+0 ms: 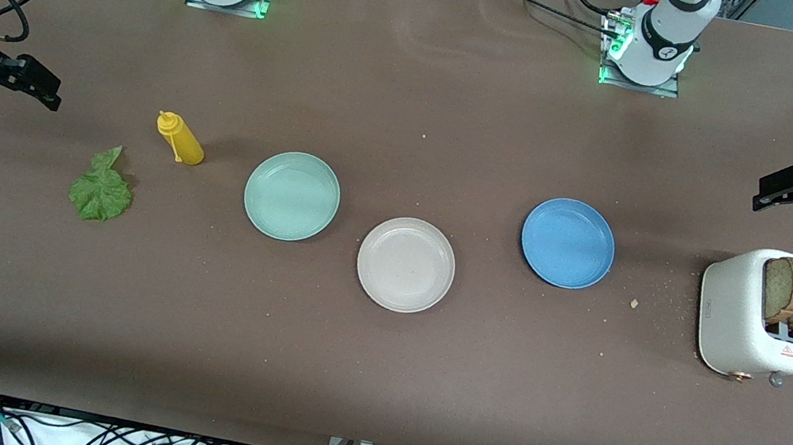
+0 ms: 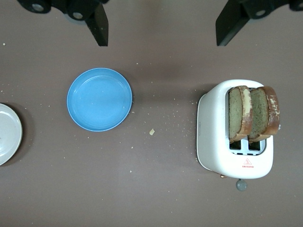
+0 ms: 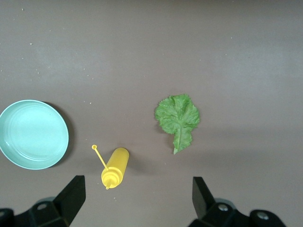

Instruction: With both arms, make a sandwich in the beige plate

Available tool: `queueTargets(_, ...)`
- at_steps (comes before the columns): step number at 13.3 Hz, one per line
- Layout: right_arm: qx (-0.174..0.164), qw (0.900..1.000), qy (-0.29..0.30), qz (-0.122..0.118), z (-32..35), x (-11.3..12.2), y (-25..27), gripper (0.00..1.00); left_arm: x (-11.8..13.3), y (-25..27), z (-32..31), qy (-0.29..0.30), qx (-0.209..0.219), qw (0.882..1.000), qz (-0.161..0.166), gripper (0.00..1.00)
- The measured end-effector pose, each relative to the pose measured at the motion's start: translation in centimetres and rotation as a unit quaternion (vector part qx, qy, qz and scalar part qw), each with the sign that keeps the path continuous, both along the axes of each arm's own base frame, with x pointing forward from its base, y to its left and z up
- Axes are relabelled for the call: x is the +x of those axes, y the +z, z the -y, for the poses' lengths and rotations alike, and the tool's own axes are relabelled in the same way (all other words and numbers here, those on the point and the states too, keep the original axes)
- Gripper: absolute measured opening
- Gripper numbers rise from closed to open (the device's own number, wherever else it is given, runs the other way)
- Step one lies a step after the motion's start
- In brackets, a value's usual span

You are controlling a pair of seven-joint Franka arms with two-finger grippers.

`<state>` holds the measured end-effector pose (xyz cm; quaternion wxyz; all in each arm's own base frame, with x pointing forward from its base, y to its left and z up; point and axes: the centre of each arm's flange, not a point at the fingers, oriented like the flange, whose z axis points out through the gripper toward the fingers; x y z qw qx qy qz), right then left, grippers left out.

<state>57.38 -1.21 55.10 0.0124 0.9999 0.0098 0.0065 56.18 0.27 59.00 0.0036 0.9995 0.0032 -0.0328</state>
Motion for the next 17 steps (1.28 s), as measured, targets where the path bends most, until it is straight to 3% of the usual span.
queueTargets(17, 0.0, 1.0, -0.001, 0.0, 0.1, 0.0, 0.0, 1.0, 0.2, 1.2, 0.1, 0.005, 0.0, 1.0, 0.013, 1.0)
